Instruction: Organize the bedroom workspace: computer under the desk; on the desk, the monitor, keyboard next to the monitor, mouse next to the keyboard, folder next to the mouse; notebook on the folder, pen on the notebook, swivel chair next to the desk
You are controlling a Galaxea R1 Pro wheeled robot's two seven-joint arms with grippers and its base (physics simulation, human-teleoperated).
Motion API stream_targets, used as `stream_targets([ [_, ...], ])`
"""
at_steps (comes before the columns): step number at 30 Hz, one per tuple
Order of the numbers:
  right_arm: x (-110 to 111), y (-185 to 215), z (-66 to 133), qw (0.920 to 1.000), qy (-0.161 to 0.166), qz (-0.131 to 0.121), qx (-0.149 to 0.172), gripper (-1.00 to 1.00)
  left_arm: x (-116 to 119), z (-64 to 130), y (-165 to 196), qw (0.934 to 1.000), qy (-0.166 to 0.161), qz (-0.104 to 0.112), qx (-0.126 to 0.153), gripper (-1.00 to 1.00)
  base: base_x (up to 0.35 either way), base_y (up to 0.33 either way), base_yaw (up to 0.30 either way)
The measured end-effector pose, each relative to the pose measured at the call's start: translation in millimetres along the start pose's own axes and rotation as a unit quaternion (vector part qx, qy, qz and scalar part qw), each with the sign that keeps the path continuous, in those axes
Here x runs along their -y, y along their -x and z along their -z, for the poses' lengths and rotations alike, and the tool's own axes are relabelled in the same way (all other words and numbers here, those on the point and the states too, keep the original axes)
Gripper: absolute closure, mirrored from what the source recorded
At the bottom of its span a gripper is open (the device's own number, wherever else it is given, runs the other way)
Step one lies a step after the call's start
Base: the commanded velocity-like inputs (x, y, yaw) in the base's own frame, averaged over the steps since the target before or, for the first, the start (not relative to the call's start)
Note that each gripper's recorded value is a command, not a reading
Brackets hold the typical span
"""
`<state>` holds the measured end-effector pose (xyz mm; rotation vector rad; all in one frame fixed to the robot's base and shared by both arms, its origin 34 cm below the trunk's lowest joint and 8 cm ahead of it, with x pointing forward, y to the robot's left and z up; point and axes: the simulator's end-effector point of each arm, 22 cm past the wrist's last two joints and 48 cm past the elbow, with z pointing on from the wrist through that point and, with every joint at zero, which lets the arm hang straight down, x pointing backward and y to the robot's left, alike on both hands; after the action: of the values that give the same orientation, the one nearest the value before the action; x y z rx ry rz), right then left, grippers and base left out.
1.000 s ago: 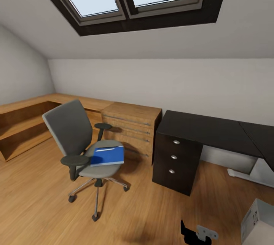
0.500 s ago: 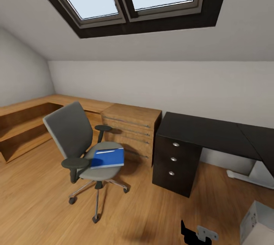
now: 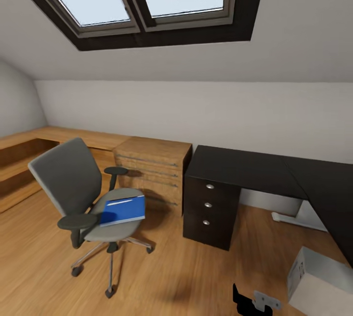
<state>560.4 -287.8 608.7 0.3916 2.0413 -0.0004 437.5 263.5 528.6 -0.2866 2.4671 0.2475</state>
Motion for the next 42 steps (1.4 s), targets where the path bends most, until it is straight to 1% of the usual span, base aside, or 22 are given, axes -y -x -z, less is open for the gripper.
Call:
stream_targets([
  [6, -2, 9, 5.0, 1.0000, 0.000, 0.000, 0.000, -1.00, -1, 7.8, 6, 1.0000, 0.000, -0.001, 0.000, -1.00, 0.207, 0.001, -0.217],
  [20, -7, 26, 16.1, 1.0000, 0.001, -0.001, -0.002, -1.00, -2, 25.3, 19, 1.0000, -0.001, -0.001, 0.001, -1.00, 0.329, 0.063, -0.019],
  [28, -9, 37, 22.2, 1.0000, 0.001, -0.001, 0.000, -1.00, -3, 35.6, 24, 1.0000, -0.002, -0.002, -0.002, -1.00, 0.272, 0.010, -0.183],
  [34, -11, 46, 26.8, 1.0000, 0.002, -0.001, 0.001, -1.00, -4, 42.9, 29, 1.0000, -0.002, -0.003, -0.001, -1.00, 0.156, 0.001, -0.232],
  [42, -13, 57, 32.9, 1.0000, 0.003, -0.001, 0.003, -1.00, -5, 52.4, 37, 1.0000, -0.003, -0.003, 0.001, -1.00, 0.028, 0.000, -0.238],
])
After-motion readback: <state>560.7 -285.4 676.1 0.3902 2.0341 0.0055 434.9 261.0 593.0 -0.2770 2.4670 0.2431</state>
